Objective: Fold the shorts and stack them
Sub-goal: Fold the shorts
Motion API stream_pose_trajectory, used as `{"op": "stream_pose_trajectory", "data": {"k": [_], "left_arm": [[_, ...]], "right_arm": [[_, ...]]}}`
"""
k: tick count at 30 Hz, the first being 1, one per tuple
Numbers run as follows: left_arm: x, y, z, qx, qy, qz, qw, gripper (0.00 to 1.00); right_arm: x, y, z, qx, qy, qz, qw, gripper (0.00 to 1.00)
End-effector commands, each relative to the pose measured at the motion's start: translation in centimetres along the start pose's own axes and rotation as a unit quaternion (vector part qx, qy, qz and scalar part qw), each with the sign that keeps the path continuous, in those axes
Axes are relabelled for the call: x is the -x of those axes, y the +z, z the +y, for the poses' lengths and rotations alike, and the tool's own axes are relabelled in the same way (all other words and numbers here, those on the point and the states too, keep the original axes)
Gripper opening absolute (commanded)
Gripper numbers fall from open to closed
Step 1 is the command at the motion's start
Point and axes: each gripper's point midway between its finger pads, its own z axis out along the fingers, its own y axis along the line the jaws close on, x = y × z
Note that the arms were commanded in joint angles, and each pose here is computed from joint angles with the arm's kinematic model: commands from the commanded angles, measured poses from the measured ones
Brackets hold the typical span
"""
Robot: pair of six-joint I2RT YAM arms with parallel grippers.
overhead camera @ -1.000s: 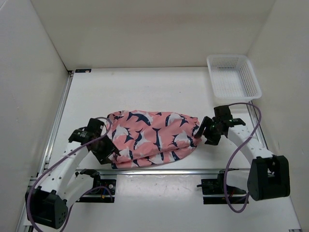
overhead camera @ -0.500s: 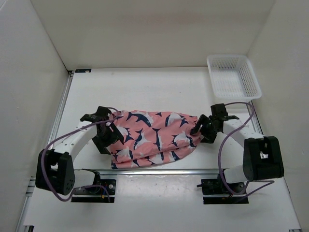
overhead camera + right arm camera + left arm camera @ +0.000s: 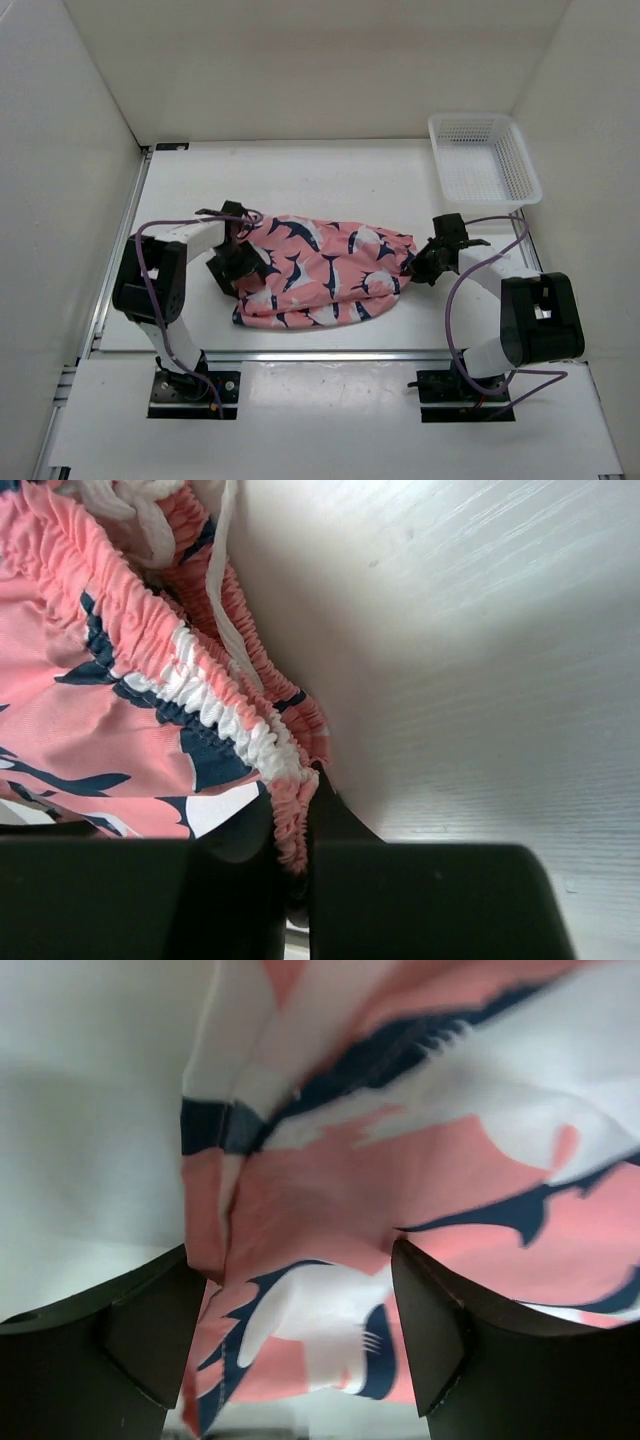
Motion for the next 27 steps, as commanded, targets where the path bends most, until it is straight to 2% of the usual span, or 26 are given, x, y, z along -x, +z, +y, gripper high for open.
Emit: {"op": "stream_pose_trajectory", "data": {"k": [1,3,6,8,11,14,18,21,24,25,27], "left_arm": [[5.4,-1.9,-4.2,-0.041,0.024,-0.084,0.995,0.84],[7.5,-3.3,-5.9,-0.056,0.034,-0.101,0.993,0.82],[9.1,-5.8,-6.4,-0.054,0.045,-0.126,0.990,0.82],[8.7,-6.9,-5.9,-0.046,0.048,-0.127,0.990,0.84],[7.8,-7.6,-4.9,-0.044,0.054,-0.125,0.990,0.89],[6.1,-7.5,-3.7,-0.047,0.054,-0.115,0.991,0.90],[4.5,-6.6,-2.6,-0.051,0.056,-0.098,0.992,0.85],[3.5,-5.2,-1.4,-0.037,0.054,-0.083,0.994,0.85],[3.4,-4.5,-1.4,-0.043,0.050,-0.082,0.994,0.67],[3.4,-4.1,-1.3,-0.039,0.050,-0.078,0.995,0.53],[3.8,-4.1,-1.7,-0.041,0.050,-0.080,0.995,0.42]], "right_arm": [[2.1,0.3,0.9,0.005,0.084,-0.055,0.995,0.00],[2.2,0.5,1.0,0.005,0.109,-0.063,0.992,0.00],[3.5,0.4,1.6,-0.004,0.100,-0.080,0.992,0.00],[3.8,0.4,1.9,-0.018,0.059,-0.078,0.995,0.19],[4.8,-0.2,3.0,-0.025,0.016,-0.089,0.996,0.38],[4.8,-0.7,3.3,-0.032,-0.006,-0.094,0.995,0.48],[4.3,-2.0,3.1,-0.043,-0.031,-0.100,0.994,0.53],[4.2,-3.4,3.2,-0.043,-0.048,-0.114,0.991,0.54],[4.1,-4.1,2.9,-0.045,-0.057,-0.126,0.989,0.54],[4.1,-4.1,2.9,-0.045,-0.058,-0.126,0.989,0.54],[4.1,-3.9,2.5,-0.053,-0.062,-0.127,0.989,0.48]]}}
